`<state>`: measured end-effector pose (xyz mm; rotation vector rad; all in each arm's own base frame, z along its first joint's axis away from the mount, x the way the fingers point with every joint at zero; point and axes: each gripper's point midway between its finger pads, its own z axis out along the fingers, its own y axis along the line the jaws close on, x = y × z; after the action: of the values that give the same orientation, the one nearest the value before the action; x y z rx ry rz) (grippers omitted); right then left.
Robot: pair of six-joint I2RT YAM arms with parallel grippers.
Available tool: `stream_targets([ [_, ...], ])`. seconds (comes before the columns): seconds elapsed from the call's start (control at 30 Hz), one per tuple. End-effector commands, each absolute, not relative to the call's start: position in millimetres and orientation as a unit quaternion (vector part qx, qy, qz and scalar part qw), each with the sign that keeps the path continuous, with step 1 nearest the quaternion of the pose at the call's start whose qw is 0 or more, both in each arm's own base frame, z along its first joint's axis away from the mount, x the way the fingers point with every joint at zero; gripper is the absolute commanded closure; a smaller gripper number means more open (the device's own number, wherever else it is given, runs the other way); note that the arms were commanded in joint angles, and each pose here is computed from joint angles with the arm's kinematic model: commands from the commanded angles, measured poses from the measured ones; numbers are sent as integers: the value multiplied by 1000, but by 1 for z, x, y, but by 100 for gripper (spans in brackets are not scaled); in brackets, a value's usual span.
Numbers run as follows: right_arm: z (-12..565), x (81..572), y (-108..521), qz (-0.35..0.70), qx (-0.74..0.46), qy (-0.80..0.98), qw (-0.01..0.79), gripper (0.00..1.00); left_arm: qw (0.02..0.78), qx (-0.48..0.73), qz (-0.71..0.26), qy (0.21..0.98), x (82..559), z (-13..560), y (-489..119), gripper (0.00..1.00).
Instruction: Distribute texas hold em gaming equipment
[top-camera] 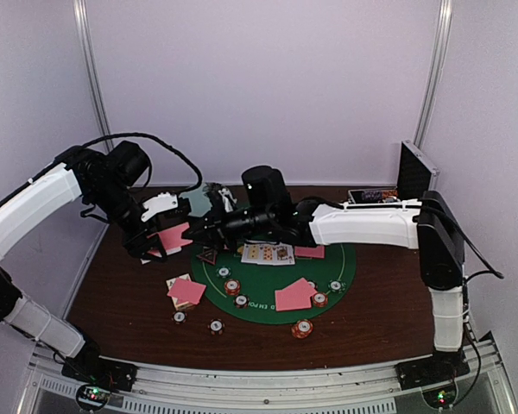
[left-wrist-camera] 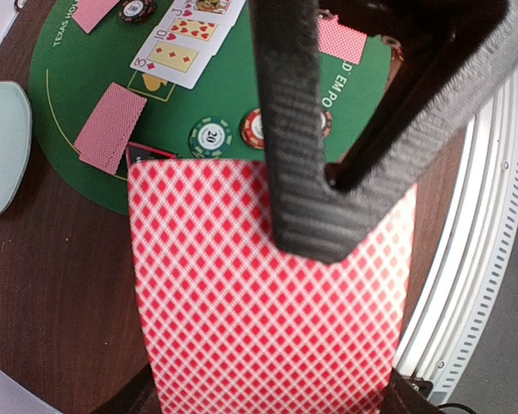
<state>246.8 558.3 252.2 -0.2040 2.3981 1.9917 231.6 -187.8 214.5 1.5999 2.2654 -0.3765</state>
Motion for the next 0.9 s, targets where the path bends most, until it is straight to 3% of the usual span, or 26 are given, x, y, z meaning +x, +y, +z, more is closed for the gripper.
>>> stream_targets([
  [0.0, 273, 248, 542, 640, -73, 765, 22, 96, 195, 571, -135, 786, 232, 226, -191, 100],
  [0.4, 287, 253, 529, 648, -69, 758, 25, 100, 194, 571, -133, 786, 233, 226, -191, 100],
  [0.87, 279, 284, 465, 635, -38, 769, 56, 100, 190, 574, -123, 787, 232, 223, -186, 100],
])
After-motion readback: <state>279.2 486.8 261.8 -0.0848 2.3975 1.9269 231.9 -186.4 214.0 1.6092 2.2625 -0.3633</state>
